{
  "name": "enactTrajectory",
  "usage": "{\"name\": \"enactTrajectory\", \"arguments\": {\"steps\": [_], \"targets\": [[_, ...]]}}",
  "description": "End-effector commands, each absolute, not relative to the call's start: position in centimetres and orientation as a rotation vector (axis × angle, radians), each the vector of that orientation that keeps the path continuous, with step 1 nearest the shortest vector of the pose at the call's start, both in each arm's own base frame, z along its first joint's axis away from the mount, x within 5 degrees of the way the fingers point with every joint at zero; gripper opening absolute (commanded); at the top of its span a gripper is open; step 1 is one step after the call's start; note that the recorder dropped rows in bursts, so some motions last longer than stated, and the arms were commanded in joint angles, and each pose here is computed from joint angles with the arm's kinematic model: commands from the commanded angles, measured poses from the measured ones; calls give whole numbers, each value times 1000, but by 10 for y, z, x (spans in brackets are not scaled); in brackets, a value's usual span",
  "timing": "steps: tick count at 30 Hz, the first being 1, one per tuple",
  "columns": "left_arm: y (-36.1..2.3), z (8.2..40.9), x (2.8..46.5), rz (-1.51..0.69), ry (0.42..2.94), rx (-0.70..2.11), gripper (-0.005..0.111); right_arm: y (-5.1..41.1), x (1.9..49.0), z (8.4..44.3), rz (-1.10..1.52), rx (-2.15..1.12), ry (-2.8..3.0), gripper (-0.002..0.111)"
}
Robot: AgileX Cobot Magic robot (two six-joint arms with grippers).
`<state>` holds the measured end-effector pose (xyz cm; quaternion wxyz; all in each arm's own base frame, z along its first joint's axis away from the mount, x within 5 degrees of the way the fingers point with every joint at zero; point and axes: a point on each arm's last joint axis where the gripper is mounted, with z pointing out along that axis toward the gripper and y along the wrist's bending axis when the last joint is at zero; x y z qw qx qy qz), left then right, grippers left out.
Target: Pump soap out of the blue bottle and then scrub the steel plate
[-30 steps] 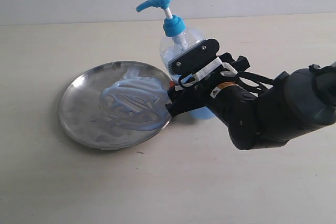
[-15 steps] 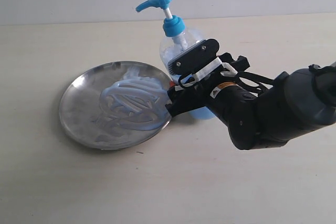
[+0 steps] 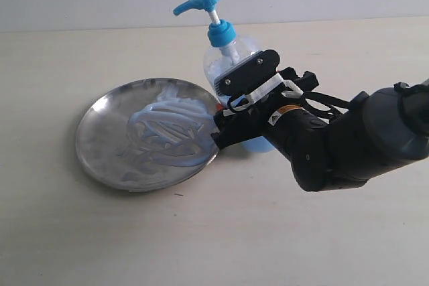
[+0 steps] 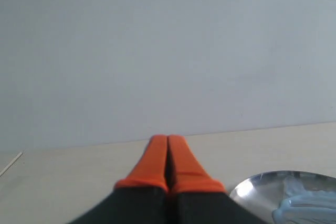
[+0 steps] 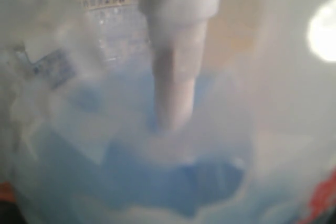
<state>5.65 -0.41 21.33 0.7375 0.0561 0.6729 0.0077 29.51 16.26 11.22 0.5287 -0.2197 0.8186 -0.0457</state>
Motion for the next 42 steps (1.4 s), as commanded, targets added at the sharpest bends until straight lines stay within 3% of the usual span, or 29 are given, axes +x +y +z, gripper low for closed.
{"name": "enactTrajectory", "arguments": {"steps": [1, 13, 22, 34, 38, 42], "targets": [[-4, 215, 56, -40, 1458, 62, 0, 165, 300, 121, -115, -520, 1884, 0], [-6, 209, 56, -162, 1542, -20, 0, 168, 300, 123, -110, -561, 1848, 0], [-9, 227, 57, -264, 1597, -67, 0, 168, 300, 123, -88, -524, 1849, 0], [-17, 261, 100, -262, 1772, -12, 0, 167, 301, 123, -59, -479, 1860, 0], [-38, 277, 124, -398, 1835, 52, 0, 174, 307, 128, -37, -478, 1867, 0], [-58, 287, 146, -370, 1873, 242, 0, 176, 311, 131, -28, -468, 1859, 0]]}}
